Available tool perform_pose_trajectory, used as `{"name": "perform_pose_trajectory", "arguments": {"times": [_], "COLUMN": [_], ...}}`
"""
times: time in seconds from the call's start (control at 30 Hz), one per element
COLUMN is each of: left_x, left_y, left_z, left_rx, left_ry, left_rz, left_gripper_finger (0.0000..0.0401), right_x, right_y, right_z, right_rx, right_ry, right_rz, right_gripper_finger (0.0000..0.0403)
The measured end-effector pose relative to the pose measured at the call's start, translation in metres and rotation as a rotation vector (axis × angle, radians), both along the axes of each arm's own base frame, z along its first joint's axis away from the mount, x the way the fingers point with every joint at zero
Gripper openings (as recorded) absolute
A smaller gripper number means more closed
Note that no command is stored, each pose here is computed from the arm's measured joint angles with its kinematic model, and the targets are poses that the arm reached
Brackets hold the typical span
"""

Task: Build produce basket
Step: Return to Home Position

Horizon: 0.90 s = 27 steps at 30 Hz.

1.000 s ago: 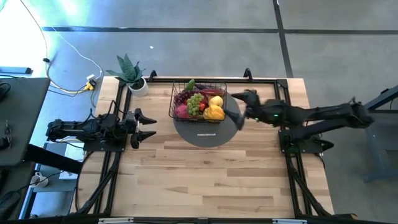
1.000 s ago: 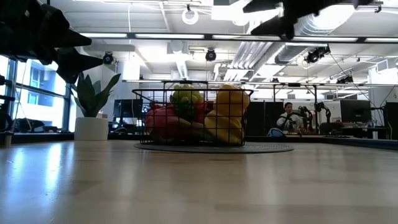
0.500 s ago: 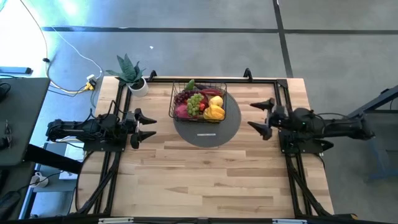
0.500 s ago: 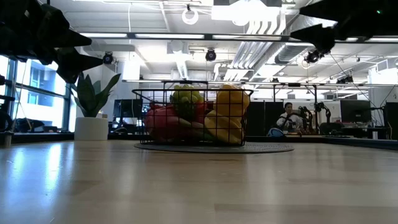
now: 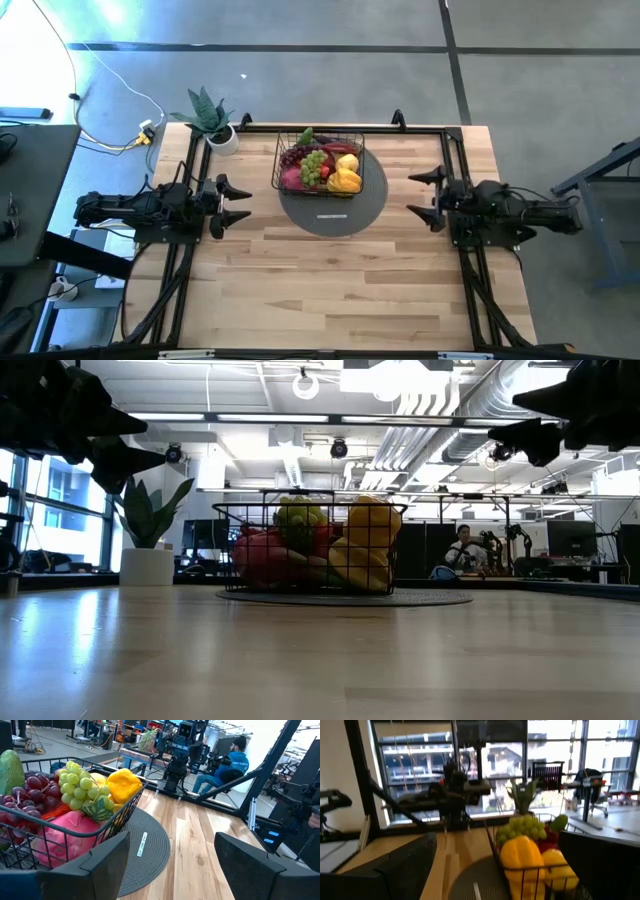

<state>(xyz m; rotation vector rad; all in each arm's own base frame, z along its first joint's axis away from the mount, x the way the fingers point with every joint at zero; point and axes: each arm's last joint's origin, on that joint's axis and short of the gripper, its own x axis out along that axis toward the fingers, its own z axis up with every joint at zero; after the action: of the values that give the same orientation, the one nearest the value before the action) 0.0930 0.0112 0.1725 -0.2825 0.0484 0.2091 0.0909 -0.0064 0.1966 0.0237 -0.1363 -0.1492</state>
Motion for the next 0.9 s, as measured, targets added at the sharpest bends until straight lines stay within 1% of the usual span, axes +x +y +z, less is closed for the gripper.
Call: {"name": "perform_pose_trajectory", "arguments": {"times": [0.27,0.4,0.47,0.57,0.73,0.9], "left_x": [0.0,0.0,0.0,0.0,0.0,0.0], "left_y": [0.0,0.0,0.0,0.0,0.0,0.0], "left_z": [0.0,0.0,0.0,0.0,0.0,0.0], "left_rx": [0.0,0.0,0.0,0.0,0.0,0.0], "left_ry": [0.0,0.0,0.0,0.0,0.0,0.0], "left_rz": [0.001,0.001,0.001,0.001,0.001,0.001], "left_gripper_finger": [0.0282,0.0282,0.0282,0.0282,0.0282,0.0282], "right_x": [0.001,0.001,0.0,0.0,0.0,0.0], "right_y": [0.0,-0.001,-0.002,-0.003,-0.003,-0.003], "right_z": [-0.013,-0.019,-0.021,-0.022,-0.024,-0.024], "right_rx": [0.031,0.044,0.085,0.174,0.275,0.439], "right_ry": [0.131,0.195,0.204,0.195,0.197,0.16], "right_rz": [0.003,-0.041,-0.07,-0.112,-0.114,-0.111], "right_gripper_finger": [0.0399,0.0399,0.0399,0.0399,0.0399,0.0399]}}
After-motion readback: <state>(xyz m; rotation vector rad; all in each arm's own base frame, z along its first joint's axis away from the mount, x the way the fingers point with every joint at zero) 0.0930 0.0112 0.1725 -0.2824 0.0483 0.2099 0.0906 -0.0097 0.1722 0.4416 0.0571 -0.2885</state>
